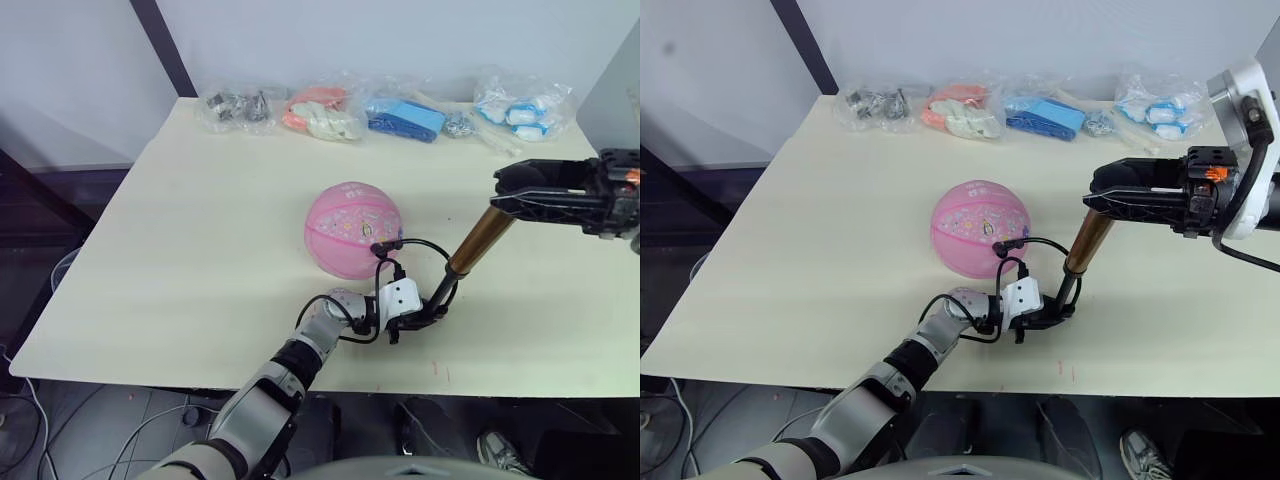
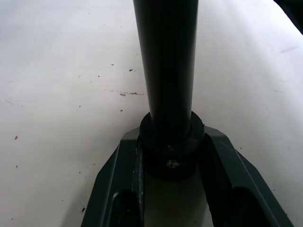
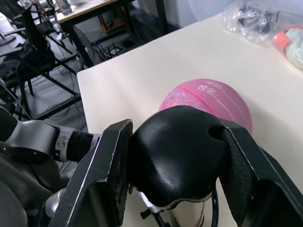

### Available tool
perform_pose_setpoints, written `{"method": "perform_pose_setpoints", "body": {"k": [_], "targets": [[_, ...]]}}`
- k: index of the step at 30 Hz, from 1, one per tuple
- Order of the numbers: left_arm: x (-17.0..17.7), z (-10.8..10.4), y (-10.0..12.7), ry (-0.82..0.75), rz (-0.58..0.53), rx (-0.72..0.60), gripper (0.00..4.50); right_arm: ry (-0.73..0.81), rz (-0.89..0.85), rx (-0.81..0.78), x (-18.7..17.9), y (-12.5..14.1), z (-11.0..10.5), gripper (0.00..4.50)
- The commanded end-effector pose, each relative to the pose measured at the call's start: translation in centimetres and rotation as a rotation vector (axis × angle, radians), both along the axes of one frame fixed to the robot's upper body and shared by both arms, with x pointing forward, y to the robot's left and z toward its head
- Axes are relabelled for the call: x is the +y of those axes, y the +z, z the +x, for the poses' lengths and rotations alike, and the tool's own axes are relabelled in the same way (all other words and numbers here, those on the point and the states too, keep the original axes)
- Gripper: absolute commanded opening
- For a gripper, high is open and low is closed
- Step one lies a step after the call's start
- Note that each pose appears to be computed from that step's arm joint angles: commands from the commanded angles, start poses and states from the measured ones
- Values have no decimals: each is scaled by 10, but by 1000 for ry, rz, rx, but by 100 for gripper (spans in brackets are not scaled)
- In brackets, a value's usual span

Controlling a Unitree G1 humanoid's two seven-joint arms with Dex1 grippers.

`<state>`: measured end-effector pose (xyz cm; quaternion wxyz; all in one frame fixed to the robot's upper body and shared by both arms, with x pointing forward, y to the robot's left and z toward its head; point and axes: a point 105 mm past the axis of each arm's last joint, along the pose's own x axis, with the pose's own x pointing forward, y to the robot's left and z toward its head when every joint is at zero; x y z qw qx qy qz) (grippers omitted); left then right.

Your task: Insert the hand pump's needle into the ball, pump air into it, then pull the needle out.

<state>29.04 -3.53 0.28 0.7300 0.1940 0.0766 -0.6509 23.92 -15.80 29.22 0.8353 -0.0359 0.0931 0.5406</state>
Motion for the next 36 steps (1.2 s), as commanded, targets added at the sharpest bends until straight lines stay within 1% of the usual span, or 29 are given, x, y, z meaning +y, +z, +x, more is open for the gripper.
{"method": "perform_pose_setpoints", "body": {"k": [1, 6, 11, 15, 20, 31, 36], "targets": [[24, -24, -51, -21, 182, 135, 110, -19, -12, -29, 0, -4, -2, 230], [24, -24, -51, -21, 182, 135, 110, -32, -41, -1, -2, -18, -2, 230], [24, -24, -51, -22, 183, 136, 110, -36, -40, 8, -1, -20, -2, 230], [24, -24, -51, -24, 182, 135, 110, -31, -72, 45, 2, -37, -3, 230], [24, -23, -51, -25, 182, 134, 110, -31, -75, 54, 4, -47, -2, 230], [24, -23, -50, -24, 183, 136, 110, -53, -73, 121, 9, -91, 2, 230], [24, -23, -50, -25, 182, 136, 110, -69, -105, 136, 8, -112, 3, 230]]}}
